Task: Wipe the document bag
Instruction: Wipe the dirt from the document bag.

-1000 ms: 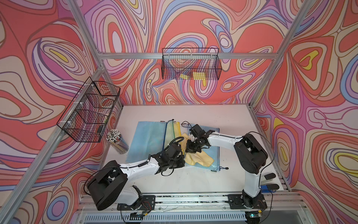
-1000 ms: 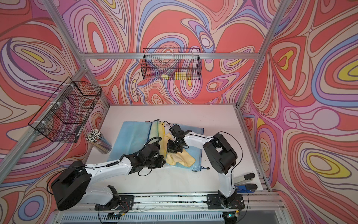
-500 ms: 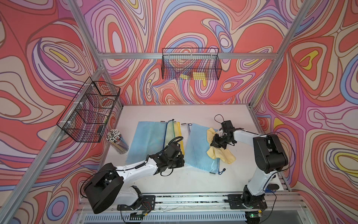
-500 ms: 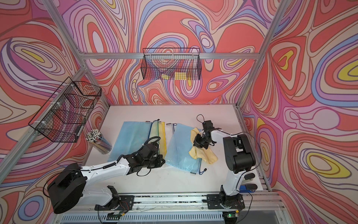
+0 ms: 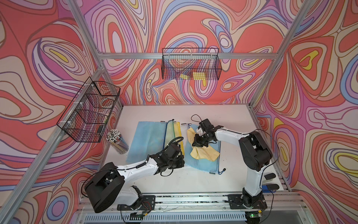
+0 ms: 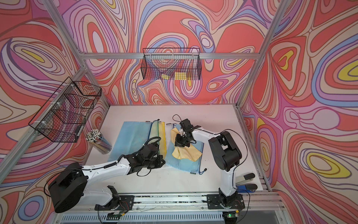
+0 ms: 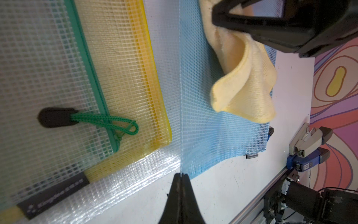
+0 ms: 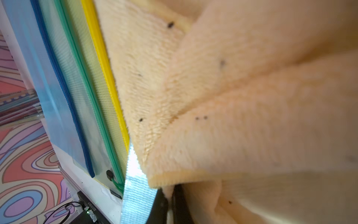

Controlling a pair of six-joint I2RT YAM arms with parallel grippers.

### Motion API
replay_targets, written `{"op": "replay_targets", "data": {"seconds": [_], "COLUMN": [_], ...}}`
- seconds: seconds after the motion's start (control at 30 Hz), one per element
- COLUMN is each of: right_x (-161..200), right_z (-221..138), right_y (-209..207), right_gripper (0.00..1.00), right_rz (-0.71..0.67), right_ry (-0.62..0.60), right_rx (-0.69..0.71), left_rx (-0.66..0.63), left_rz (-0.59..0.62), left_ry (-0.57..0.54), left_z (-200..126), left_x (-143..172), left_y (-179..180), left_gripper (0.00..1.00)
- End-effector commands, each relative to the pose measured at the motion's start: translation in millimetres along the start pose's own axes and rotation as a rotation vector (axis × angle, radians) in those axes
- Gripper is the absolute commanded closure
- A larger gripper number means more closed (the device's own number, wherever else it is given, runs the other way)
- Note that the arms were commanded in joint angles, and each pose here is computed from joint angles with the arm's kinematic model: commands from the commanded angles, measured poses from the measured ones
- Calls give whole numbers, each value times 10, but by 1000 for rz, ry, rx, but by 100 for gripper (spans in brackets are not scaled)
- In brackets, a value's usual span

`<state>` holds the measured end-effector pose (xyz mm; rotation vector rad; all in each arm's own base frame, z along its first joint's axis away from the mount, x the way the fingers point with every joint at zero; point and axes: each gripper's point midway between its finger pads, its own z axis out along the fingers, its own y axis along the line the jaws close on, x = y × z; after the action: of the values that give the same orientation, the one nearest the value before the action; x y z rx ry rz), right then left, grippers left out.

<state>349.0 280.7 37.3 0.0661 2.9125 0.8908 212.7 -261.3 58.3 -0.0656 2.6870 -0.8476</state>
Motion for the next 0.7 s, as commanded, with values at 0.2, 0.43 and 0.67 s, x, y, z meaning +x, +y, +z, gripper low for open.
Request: {"op": "replay_targets", "data": {"seconds": [0.2, 0.43, 0.67], "right_x": [-424, -742, -783], "right_z": [16, -587, -968], "right_y": [-515, -1599, -1717], "right_gripper": [100, 100, 100], "right_rz": [76, 282, 300], "right_ry": [-26, -103, -164], "right_rx": [113, 131, 110], "left_rx": [-37, -49, -42], "left_rz": [-13, -16, -12], "left_ry": [22, 10, 22], "left_z": [1, -30, 18], "left_x": [42, 52, 56], "left_y": [81, 131, 113], "left_gripper": [100, 100, 100]}}
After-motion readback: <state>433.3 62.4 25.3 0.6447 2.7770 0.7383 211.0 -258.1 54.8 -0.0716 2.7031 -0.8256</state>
